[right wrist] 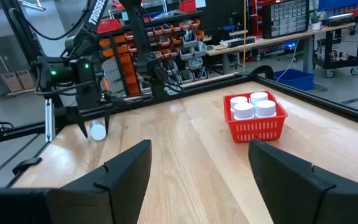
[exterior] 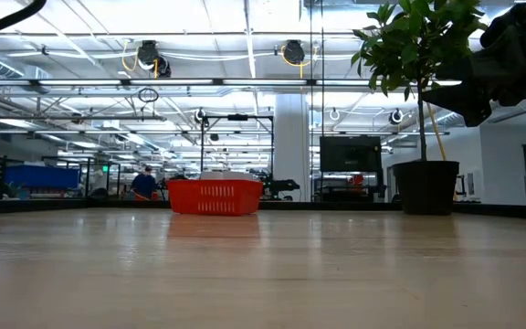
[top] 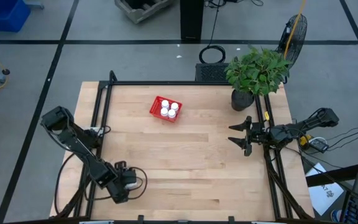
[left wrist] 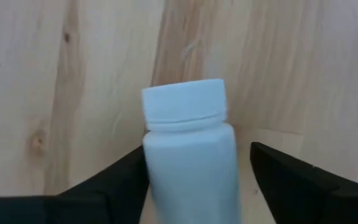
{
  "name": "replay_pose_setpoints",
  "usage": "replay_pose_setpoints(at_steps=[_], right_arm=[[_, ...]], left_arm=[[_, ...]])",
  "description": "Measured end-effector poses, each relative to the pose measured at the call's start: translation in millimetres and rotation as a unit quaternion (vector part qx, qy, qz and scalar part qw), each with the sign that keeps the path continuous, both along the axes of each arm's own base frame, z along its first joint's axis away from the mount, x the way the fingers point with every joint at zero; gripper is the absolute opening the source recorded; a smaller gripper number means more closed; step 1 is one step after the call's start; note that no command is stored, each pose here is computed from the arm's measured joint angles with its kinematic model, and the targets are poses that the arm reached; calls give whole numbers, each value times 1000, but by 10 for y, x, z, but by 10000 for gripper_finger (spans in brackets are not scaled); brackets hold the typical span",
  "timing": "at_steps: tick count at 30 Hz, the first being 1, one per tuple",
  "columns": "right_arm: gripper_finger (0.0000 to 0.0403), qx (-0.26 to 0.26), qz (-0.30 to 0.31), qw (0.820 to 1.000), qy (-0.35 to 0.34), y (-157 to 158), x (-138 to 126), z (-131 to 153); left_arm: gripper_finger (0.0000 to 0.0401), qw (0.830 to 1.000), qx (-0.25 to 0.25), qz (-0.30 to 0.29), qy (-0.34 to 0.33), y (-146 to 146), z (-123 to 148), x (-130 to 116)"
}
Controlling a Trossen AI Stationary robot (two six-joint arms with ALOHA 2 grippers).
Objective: Pick and place pill bottles into a basket
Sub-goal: Put the white pill bottle into the orange basket
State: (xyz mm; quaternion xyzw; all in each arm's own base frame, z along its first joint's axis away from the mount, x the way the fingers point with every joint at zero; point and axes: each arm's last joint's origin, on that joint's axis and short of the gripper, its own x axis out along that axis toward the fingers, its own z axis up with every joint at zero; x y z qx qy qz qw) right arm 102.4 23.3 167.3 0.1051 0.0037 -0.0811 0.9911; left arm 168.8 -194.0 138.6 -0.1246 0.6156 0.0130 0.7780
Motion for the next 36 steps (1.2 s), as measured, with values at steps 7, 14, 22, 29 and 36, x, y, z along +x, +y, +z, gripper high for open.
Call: replay_pose_setpoints(at_steps=[7, 14, 22, 29, 36], right_arm=[[261, 0, 0, 1000, 0, 0, 0, 0], [259, 0, 0, 1000, 0, 0, 0, 0], [262, 0, 0, 1000, 0, 0, 0, -1], [259, 0, 0, 1000, 0, 0, 0, -1], [263, 0, 0, 1000, 0, 0, 0, -1]], left_arm=[[167, 1000, 15, 13, 1, 48, -7, 17], [167, 988, 95, 48, -110, 144, 4, 166], [167, 943, 171, 83, -274, 135, 113, 325], [176, 898, 162, 152, -379, 192, -48, 323], [167, 868, 127, 183, -443, 281, -352, 195]])
